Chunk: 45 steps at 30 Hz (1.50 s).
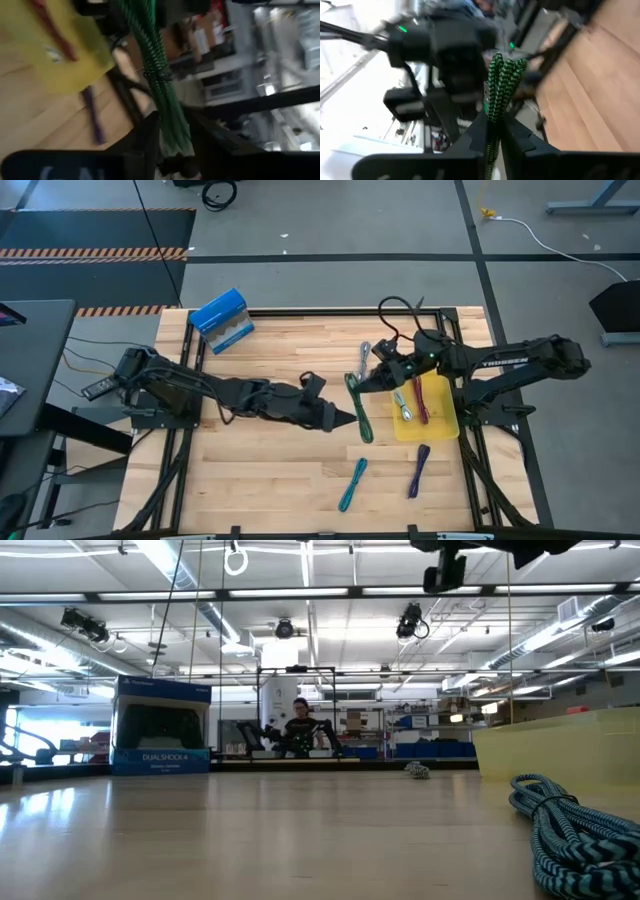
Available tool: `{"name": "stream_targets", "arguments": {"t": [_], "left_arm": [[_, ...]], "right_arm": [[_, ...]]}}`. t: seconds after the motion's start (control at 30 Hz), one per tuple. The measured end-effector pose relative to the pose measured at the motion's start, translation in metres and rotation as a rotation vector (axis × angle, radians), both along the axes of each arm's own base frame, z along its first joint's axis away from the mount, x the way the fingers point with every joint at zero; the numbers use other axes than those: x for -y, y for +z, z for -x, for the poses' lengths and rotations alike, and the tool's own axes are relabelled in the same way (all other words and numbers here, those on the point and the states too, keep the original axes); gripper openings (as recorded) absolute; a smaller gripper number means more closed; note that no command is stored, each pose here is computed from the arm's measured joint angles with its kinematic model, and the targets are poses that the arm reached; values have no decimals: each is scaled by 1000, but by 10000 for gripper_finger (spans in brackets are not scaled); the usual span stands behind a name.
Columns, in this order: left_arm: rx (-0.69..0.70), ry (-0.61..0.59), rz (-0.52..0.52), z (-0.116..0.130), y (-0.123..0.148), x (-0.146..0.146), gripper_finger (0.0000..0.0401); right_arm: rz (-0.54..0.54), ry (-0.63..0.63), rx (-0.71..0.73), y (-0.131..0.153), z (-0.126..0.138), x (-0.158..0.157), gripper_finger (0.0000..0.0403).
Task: Pick and place USB-C Cables
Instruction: Put the green USB cable into the yellow container
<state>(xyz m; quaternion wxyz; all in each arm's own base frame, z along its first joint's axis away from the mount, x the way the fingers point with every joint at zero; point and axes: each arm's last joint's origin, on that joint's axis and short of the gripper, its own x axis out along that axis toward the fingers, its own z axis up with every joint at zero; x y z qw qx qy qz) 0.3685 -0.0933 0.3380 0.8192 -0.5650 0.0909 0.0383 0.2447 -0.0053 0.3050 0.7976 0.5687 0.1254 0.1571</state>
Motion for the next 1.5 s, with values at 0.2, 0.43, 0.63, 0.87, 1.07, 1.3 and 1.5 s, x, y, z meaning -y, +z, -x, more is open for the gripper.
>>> {"name": "stream_targets", "arguments": {"t": [0.2,0.43,0.63,0.87,1.07,1.3,1.5], "left_arm": [[-59,-27,-140,30,22,-10,132],[-41,21,-288,61,48,-16,132],[-42,32,-368,74,56,-15,133],[-29,-4,-430,78,58,-9,133],[-25,-19,-433,80,58,-4,133],[-25,-13,-430,80,58,-4,133],[-32,63,-420,79,58,-8,133]], "right_arm": [[20,-8,-175,-10,15,5,32],[35,-84,-404,-21,44,12,31],[53,-198,-530,-22,73,13,30],[53,-250,-728,-32,104,10,30],[36,-272,-811,-35,119,8,30],[38,-264,-921,-41,129,7,30],[63,-239,-994,-45,135,5,30]]}}
